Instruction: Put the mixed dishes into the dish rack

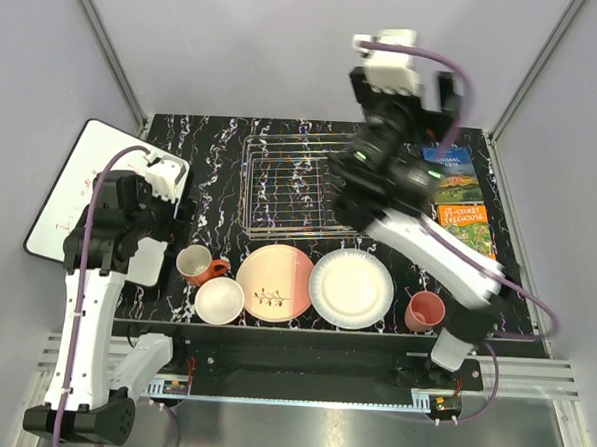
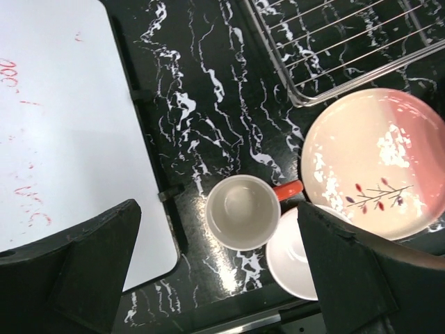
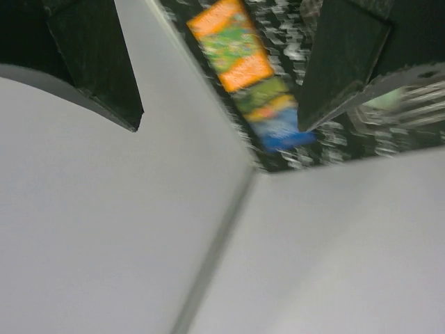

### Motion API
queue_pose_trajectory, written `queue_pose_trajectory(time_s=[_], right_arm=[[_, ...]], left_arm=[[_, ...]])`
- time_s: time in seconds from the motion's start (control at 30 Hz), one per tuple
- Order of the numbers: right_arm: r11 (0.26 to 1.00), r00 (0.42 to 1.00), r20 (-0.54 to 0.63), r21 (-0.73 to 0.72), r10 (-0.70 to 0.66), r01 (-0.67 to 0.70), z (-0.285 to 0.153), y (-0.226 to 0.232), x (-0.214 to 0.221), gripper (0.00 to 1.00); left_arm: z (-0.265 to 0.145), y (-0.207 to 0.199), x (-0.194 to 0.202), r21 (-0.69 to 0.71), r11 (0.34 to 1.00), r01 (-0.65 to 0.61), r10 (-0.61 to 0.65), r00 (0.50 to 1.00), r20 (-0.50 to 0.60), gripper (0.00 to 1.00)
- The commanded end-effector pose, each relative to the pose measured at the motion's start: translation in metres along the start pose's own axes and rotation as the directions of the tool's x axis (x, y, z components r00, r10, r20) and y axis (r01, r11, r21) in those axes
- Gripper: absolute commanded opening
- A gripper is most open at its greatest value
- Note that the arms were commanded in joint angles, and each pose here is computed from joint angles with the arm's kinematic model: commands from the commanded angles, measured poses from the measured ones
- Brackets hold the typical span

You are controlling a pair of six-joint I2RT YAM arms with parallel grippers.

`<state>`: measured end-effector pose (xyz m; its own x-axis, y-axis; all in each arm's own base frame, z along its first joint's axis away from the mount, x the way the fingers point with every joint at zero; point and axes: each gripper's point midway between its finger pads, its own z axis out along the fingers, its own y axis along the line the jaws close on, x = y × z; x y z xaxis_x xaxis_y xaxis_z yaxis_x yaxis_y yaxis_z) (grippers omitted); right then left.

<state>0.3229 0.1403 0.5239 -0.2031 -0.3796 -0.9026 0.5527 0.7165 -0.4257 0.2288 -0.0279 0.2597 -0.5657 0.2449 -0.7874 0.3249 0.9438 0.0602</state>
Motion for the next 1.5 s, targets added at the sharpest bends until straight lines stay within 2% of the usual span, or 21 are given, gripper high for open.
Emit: queue_pose_trajectory(time_s=[0.0,0.03,0.07,0.13,0.17,0.2,0.23,0.27,0.3,0.33,0.37,0.4,0.43,0.47,0.53,0.57,0.8,0.97,1.17,1.4,1.47], right_arm=[[0.938,0.94,0.083,-0.141,0.331,-0.318,-0.018,-0.13,-0.03,1.0],[0.773,0.786,0.108,-0.303,0.609,-0.557,-0.025,-0.095,-0.06,1.0],[0.838,0.911,0.121,-0.455,0.394,-0.302,-0.03,-0.087,-0.049,1.0],[0.674,0.849,0.036,-0.625,0.528,-0.393,-0.037,-0.056,-0.068,1.0],[0.669,0.848,0.038,-0.633,0.529,-0.389,-0.035,-0.063,-0.071,1.0],[0.659,0.858,0.037,-0.657,0.513,-0.366,-0.036,-0.051,-0.072,1.0],[0.614,0.853,0.022,-0.704,0.521,-0.357,-0.044,-0.041,-0.075,1.0],[0.612,0.872,0.01,-0.716,0.49,-0.336,-0.044,-0.03,-0.067,1.0],[0.627,0.878,-0.004,-0.699,0.479,-0.345,-0.035,-0.028,-0.06,1.0],[0.611,0.869,-0.044,-0.694,0.492,-0.381,-0.03,-0.022,-0.053,1.0],[0.619,0.89,-0.082,-0.69,0.448,-0.375,-0.023,-0.004,-0.034,1.0],[0.651,0.88,-0.124,-0.627,0.459,-0.428,0.007,-0.012,-0.017,1.0],[0.592,0.848,-0.211,-0.634,0.487,-0.497,0.011,0.0,-0.008,1.0],[0.598,0.851,-0.277,-0.615,0.447,-0.514,0.021,0.013,0.016,1.0],[0.57,0.787,-0.391,-0.544,0.477,-0.616,0.049,0.015,0.045,1.0],[0.584,0.779,-0.431,-0.516,0.456,-0.627,0.058,0.028,0.067,1.0],[0.63,0.744,-0.508,-0.42,0.433,-0.654,0.072,0.052,0.132,1.0],[0.668,0.721,-0.537,-0.342,0.438,-0.661,0.08,0.056,0.162,1.0],[0.644,0.677,-0.542,-0.292,0.498,-0.707,0.086,0.052,0.175,1.0],[0.656,0.664,-0.577,-0.271,0.475,-0.704,0.092,0.063,0.195,1.0],[0.663,0.662,-0.579,-0.26,0.475,-0.702,0.095,0.062,0.199,1.0]], left_arm=[[0.001,0.012,-0.019,-0.033,0.997,-0.066,0.067,0.997,0.026,0.99],[0.0,0.009,-0.025,-0.013,0.998,-0.059,0.06,0.997,0.04,0.99],[0.002,0.003,-0.028,0.021,0.998,-0.054,0.053,0.998,0.044,0.99],[0.003,-0.014,-0.032,0.126,0.991,-0.053,0.047,0.997,0.054,0.99],[0.002,-0.026,-0.03,0.176,0.982,-0.07,0.063,0.997,0.046,0.99],[-0.001,-0.043,-0.019,0.254,0.964,-0.081,0.082,0.997,0.007,0.99],[-0.001,-0.052,-0.009,0.298,0.947,-0.123,0.134,0.991,-0.016,0.99],[-0.003,-0.059,0.001,0.331,0.933,-0.145,0.167,0.985,-0.039,0.99],[-0.008,-0.07,0.02,0.372,0.912,-0.172,0.22,0.971,-0.091,0.99],[-0.007,-0.074,0.037,0.403,0.89,-0.213,0.283,0.951,-0.122,0.99],[-0.009,-0.077,0.05,0.422,0.877,-0.232,0.32,0.936,-0.149,0.99],[-0.016,-0.082,0.067,0.45,0.855,-0.258,0.371,0.91,-0.184,0.99],[-0.017,-0.085,0.082,0.476,0.838,-0.267,0.405,0.889,-0.215,0.99],[-0.019,-0.088,0.092,0.49,0.827,-0.276,0.429,0.873,-0.232,0.99],[-0.023,-0.094,0.117,0.524,0.794,-0.31,0.498,0.826,-0.266,0.99],[-0.022,-0.093,0.122,0.527,0.787,-0.32,0.515,0.812,-0.275,0.99],[-0.012,-0.105,0.136,0.589,0.707,-0.391,0.629,0.729,-0.271,0.99],[0.009,-0.118,0.153,0.627,0.631,-0.456,0.72,0.644,-0.257,0.99],[0.036,-0.129,0.162,0.619,0.582,-0.528,0.77,0.602,-0.21,0.99],[0.054,-0.144,0.164,0.623,0.587,-0.518,0.761,0.615,-0.205,0.97],[0.056,-0.148,0.17,0.636,0.573,-0.516,0.773,0.598,-0.212,0.95]])
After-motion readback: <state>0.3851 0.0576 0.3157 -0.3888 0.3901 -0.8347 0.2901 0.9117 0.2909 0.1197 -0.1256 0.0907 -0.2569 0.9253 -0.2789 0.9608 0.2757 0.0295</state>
